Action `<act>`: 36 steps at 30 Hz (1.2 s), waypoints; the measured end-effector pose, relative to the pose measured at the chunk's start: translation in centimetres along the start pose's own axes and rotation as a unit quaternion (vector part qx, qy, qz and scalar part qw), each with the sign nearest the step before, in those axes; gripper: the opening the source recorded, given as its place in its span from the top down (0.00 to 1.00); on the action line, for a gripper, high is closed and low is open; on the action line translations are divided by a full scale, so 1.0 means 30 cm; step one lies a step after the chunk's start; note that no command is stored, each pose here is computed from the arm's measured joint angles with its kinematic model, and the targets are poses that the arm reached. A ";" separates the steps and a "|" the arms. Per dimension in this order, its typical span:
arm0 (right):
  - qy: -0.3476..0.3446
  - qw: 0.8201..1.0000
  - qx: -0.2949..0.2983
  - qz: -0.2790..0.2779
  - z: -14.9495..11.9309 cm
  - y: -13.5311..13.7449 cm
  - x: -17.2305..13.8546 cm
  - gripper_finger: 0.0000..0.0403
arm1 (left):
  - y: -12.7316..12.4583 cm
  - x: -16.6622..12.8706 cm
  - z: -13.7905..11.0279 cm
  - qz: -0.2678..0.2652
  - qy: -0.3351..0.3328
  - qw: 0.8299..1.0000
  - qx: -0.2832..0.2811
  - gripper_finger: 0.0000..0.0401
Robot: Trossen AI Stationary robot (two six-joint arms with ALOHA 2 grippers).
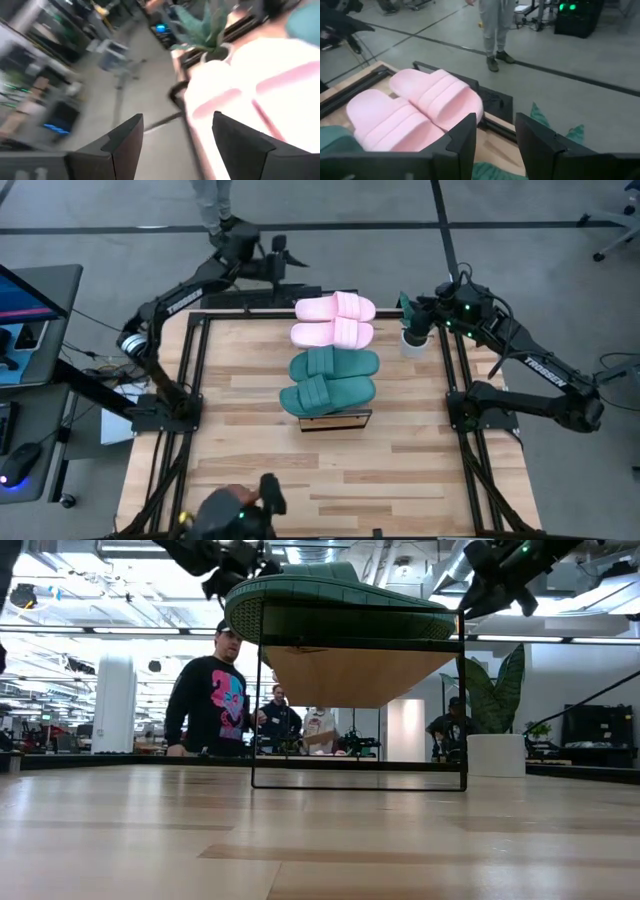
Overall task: Pick and place slides into the shelf
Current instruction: Adjust the slides on the shelf
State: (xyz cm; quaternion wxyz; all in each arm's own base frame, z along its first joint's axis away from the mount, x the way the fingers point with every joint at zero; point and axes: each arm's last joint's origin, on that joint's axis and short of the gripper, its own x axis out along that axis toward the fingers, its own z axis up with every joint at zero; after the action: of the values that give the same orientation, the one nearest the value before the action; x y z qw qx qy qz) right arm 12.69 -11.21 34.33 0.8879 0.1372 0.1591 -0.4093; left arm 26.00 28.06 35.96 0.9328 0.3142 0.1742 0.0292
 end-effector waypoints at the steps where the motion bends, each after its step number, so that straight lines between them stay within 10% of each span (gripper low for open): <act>1: 0.000 1.000 0.002 -0.006 -0.001 -0.001 0.000 0.68 | 0.017 0.011 0.005 -0.013 -0.003 1.000 -0.021 0.44; 15: 0.011 0.999 0.006 -0.033 -0.010 -0.008 -0.002 0.68 | 0.145 0.113 0.068 -0.137 0.004 0.980 -0.147 0.44; 36: 0.014 0.998 -0.006 -0.061 -0.014 -0.014 -0.003 0.68 | 0.076 0.268 0.054 -0.167 0.011 0.947 -0.275 0.44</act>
State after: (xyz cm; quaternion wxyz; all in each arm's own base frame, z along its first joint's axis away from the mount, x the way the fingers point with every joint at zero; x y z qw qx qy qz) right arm 12.22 -11.25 33.94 0.8597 0.1276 0.1816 -0.4600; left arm 34.23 30.27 36.07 0.9724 0.0113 0.2200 -0.0769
